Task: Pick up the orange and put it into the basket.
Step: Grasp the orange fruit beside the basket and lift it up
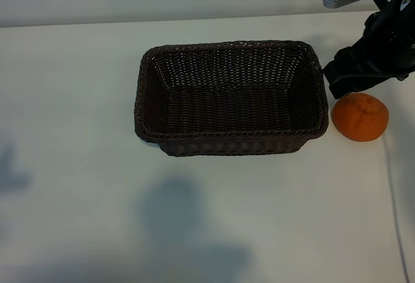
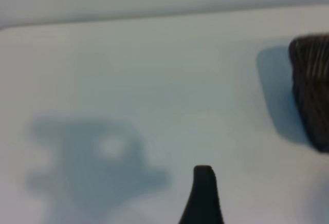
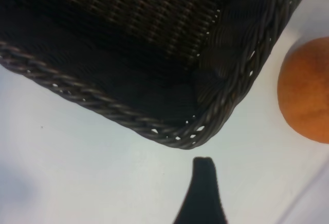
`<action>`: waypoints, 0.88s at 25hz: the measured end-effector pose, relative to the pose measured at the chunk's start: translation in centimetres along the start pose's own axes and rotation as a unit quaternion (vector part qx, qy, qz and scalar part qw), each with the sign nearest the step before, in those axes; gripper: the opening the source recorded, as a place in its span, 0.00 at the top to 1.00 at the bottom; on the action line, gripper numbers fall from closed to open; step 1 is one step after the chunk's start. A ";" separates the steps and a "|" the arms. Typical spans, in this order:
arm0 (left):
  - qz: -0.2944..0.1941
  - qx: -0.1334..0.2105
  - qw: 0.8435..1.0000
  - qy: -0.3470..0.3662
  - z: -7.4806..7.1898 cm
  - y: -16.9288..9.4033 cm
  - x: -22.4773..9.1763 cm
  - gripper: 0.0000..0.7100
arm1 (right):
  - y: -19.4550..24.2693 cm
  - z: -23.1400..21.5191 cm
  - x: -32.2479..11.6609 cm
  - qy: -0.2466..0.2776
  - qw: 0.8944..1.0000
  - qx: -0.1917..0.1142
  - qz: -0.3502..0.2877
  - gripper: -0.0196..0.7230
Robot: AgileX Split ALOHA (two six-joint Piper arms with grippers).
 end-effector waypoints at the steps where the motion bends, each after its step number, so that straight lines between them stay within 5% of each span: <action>1: -0.002 0.001 1.000 -0.001 -0.1 0.0 -1.0 0.16 | 0.0 0.0 0.0 0.000 1.000 0.000 0.000 0.22; 12: 0.008 -0.022 1.000 -0.013 -1.5 0.9 -9.6 0.16 | 0.0 0.0 0.1 -0.005 1.000 0.001 -0.002 0.22; 22: 0.070 -0.017 0.997 -0.017 -1.4 3.9 -13.1 0.17 | 0.0 0.0 0.1 -0.007 1.000 0.000 -0.004 0.22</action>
Point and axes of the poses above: a point on each arm's last joint axis where the gripper is mounted, y pointing out along that axis toward the gripper, z along the wrist's bending axis when the last joint is at zero, x = y × z, the point moved 4 cm from there along y, pointing out along that axis toward the gripper
